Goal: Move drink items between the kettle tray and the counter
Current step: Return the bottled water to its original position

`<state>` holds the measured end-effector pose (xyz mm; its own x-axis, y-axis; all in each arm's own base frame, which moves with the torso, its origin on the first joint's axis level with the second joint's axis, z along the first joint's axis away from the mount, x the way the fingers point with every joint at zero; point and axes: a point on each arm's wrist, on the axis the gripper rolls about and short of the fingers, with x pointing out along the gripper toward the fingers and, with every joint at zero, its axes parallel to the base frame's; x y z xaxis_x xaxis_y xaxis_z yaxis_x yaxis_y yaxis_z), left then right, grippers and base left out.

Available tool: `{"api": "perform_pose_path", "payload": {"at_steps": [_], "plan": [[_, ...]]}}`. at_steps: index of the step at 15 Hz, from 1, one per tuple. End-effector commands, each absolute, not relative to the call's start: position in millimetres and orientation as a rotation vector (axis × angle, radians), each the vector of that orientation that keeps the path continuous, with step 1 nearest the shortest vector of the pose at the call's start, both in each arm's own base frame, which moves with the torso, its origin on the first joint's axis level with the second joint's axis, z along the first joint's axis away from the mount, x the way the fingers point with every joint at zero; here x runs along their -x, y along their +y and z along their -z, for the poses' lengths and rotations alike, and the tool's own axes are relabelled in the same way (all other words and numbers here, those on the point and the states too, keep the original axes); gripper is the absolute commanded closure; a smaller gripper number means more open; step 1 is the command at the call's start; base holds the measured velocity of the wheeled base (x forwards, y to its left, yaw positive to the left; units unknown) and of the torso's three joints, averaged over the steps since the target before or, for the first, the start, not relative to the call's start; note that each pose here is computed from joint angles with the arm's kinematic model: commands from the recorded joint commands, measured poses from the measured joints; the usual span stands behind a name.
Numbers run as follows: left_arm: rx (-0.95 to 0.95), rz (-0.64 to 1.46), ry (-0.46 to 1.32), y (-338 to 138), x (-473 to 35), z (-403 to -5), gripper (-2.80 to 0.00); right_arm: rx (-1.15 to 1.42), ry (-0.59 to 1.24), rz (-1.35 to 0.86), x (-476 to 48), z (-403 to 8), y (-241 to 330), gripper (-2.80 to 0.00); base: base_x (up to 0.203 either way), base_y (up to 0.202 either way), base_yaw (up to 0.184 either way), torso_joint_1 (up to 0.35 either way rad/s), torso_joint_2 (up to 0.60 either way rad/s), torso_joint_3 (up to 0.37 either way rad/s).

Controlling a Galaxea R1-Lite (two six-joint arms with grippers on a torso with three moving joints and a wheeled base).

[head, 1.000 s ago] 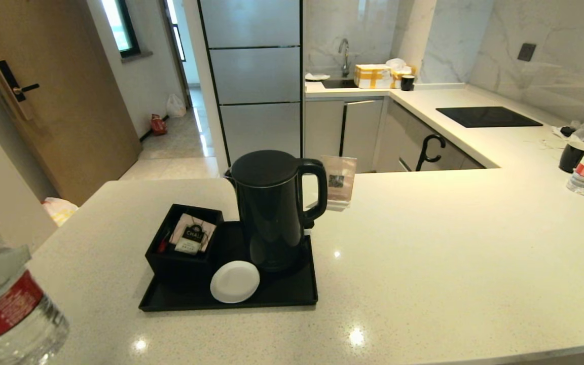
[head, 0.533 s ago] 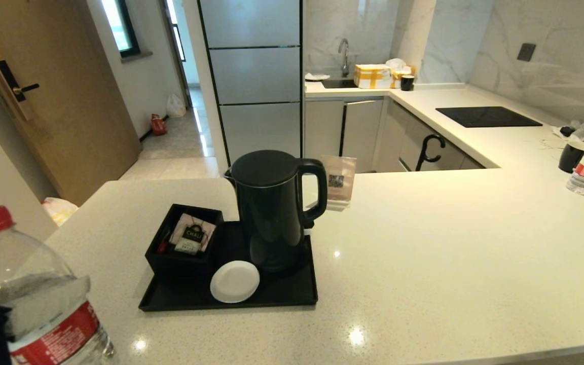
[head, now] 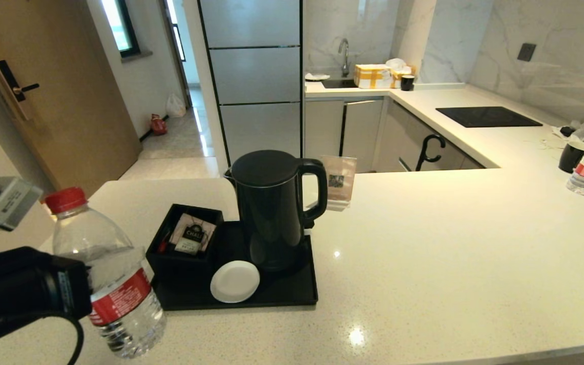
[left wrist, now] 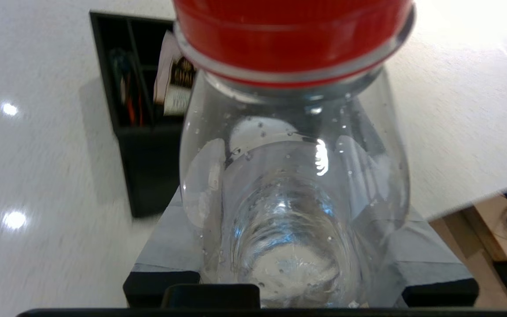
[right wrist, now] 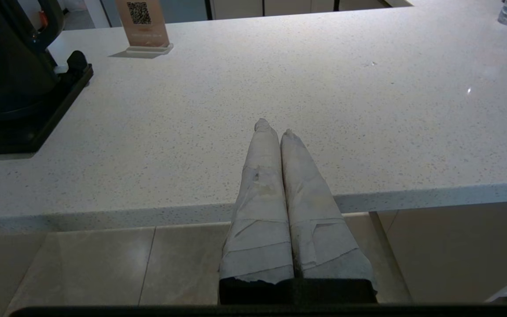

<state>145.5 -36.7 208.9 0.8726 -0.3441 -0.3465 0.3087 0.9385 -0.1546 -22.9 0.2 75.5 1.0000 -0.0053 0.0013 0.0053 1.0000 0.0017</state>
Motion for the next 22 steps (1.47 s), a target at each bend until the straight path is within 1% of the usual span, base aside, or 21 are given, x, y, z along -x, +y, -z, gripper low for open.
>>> {"api": "perform_pose_path", "payload": {"at_steps": [1, 3, 6, 7, 9, 12, 22], "plan": [[0.083, 0.34, 0.469, -49.6, -184.1, -186.9, 0.0, -0.002, 0.0, 0.005, 22.8, -75.5, 0.2, 0.0, 0.0, 0.0, 0.0, 0.0, 0.0, 0.0], [0.064, 0.337, 0.431, -59.1, -202.1, -183.0, 0.0, -0.002, 0.0, 0.005, 22.8, -75.5, 0.2, 0.0, 0.0, 0.0, 0.0, 0.0, 0.0, 0.0], [-0.086, 0.225, 0.357, -105.9, -229.6, -171.2, 0.0, -0.002, 0.0, 0.005, 22.8, -75.5, 0.2, 0.0, 0.0, 0.0, 0.0, 0.0, 0.0, 0.0], [-0.103, 0.211, 0.323, -111.6, -232.5, -173.8, 0.0, -0.002, 0.0, 0.005, 22.8, -75.5, 0.2, 0.0, 0.0, 0.0, 0.0, 0.0, 0.0, 0.0], [-0.117, 0.181, 0.315, -120.0, -234.8, -172.5, 0.0, -0.002, 0.0, 0.005, 22.8, -75.5, 0.2, 0.0, 0.0, 0.0, 0.0, 0.0, 0.0, 0.0], [-0.165, 0.017, 0.279, -147.9, -245.0, -155.5, 0.0, -0.002, -0.002, 0.005, 22.8, -75.6, 0.2, 0.0, 0.0, 0.0, 0.0, 0.0, 0.0, 0.0], [-0.163, 0.003, 0.265, -151.0, -245.4, -154.9, 0.0, -0.002, -0.002, 0.005, 22.8, -75.6, 0.2, 0.0, 0.0, 0.0, 0.0, 0.0, 0.0, 0.0]]}}
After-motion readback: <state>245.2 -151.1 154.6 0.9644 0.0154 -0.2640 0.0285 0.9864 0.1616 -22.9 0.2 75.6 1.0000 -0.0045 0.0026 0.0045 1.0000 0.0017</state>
